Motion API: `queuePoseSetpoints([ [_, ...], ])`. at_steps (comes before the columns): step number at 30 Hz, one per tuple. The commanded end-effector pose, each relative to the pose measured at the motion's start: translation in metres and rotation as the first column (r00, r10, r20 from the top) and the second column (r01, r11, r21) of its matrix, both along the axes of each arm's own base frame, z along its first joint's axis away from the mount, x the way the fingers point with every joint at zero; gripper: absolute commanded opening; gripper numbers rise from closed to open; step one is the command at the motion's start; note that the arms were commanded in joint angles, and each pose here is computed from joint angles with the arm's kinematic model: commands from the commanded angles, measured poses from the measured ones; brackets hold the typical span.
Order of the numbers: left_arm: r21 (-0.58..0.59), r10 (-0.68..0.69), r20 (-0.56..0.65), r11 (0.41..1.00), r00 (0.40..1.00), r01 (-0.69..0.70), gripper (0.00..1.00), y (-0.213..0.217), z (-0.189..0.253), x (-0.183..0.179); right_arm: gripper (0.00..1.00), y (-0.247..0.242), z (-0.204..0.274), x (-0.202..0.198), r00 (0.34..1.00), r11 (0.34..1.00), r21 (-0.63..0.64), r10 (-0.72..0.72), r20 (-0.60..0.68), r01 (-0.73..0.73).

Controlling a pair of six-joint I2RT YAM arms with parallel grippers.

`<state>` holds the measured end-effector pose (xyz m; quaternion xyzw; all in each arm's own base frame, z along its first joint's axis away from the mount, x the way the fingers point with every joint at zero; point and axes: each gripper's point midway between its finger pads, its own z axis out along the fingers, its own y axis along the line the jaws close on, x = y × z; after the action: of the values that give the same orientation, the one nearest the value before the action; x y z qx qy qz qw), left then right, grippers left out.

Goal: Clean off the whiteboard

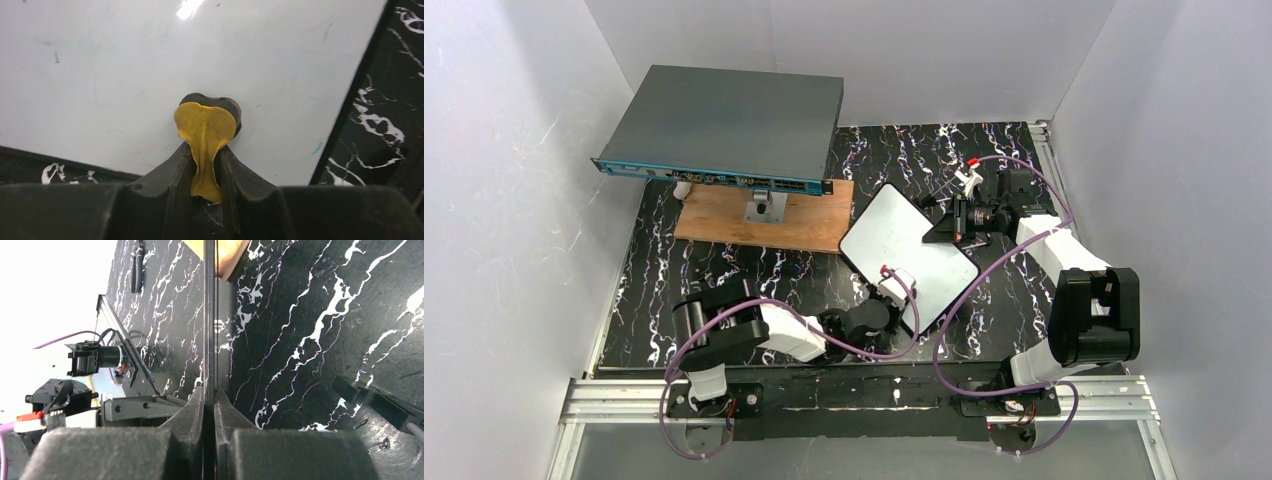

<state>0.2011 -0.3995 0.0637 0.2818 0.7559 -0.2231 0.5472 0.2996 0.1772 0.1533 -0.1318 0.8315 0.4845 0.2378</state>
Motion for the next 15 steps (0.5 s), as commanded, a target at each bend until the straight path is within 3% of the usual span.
queuePoseSetpoints([
  [1,-0.086,-0.138,0.024,0.987,0.990,0.139,0.00,-0.043,0.039,-0.023,0.01,0.010,0.025,-0.016,0.997,0.993,0.106,0.048,-0.054,-0.042],
  [8,-0.103,-0.254,0.019,0.962,0.967,0.255,0.00,-0.083,0.048,-0.058,0.01,0.009,0.025,-0.015,0.997,0.994,0.105,0.047,-0.054,-0.041],
  [15,-0.101,-0.195,0.023,0.975,0.981,0.196,0.00,-0.075,0.045,-0.049,0.01,0.009,0.026,-0.016,0.997,0.994,0.104,0.046,-0.054,-0.040],
])
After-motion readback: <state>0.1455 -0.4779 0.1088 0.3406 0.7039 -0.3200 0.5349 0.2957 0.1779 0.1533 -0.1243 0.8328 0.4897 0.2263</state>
